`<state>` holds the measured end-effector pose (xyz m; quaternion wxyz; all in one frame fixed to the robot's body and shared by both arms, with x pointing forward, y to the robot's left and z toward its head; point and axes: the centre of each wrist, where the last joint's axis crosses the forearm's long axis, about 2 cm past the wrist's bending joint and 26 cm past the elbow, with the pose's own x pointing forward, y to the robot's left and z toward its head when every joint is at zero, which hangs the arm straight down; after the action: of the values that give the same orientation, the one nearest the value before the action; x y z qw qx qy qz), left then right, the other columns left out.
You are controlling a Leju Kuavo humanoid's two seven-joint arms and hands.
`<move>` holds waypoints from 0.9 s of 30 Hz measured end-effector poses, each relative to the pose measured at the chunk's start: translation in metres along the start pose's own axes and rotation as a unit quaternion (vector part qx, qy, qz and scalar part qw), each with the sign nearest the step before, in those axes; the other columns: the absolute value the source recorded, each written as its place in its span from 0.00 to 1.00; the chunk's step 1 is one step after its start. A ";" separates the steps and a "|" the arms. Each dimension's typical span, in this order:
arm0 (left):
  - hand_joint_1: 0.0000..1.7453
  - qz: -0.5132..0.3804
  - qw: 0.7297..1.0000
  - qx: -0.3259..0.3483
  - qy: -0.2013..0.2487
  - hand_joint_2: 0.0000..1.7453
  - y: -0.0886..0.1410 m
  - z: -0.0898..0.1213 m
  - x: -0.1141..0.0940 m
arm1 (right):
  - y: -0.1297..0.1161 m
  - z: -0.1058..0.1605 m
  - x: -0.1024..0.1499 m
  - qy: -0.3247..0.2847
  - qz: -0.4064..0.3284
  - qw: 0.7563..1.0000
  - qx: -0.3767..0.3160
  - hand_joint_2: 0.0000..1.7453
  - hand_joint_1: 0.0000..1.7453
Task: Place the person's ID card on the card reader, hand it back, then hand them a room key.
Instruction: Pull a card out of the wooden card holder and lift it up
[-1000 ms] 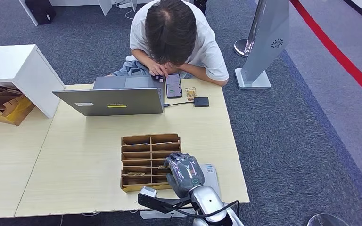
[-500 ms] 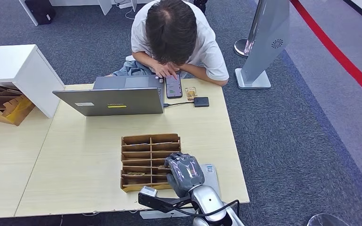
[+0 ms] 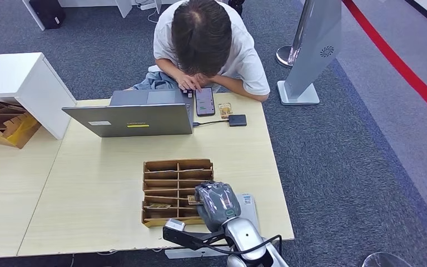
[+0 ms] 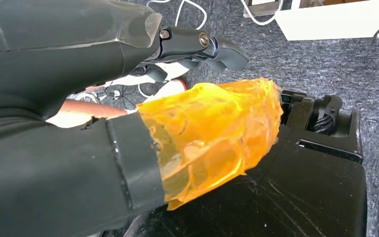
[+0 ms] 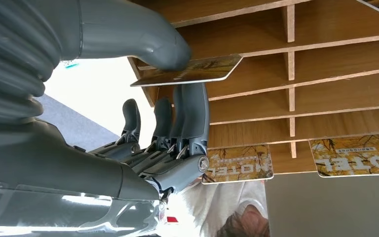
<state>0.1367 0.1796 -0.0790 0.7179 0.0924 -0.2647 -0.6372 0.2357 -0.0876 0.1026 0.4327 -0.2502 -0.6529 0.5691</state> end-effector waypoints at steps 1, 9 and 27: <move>0.00 0.000 1.000 0.000 -0.001 0.00 0.000 0.000 0.000 | 0.000 0.000 0.000 0.000 -0.001 1.000 0.000 1.00 0.69; 0.00 0.000 1.000 -0.001 -0.004 0.00 0.000 0.000 0.002 | -0.001 -0.002 0.000 0.000 -0.001 1.000 -0.002 1.00 0.82; 0.00 -0.005 1.000 -0.004 -0.005 0.00 0.000 0.000 0.002 | 0.000 -0.001 0.000 -0.016 -0.009 0.999 -0.039 1.00 1.00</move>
<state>0.1371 0.1776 -0.0786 0.7139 0.0873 -0.2651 -0.6422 0.2370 -0.0869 0.1023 0.4172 -0.2522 -0.6837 0.5431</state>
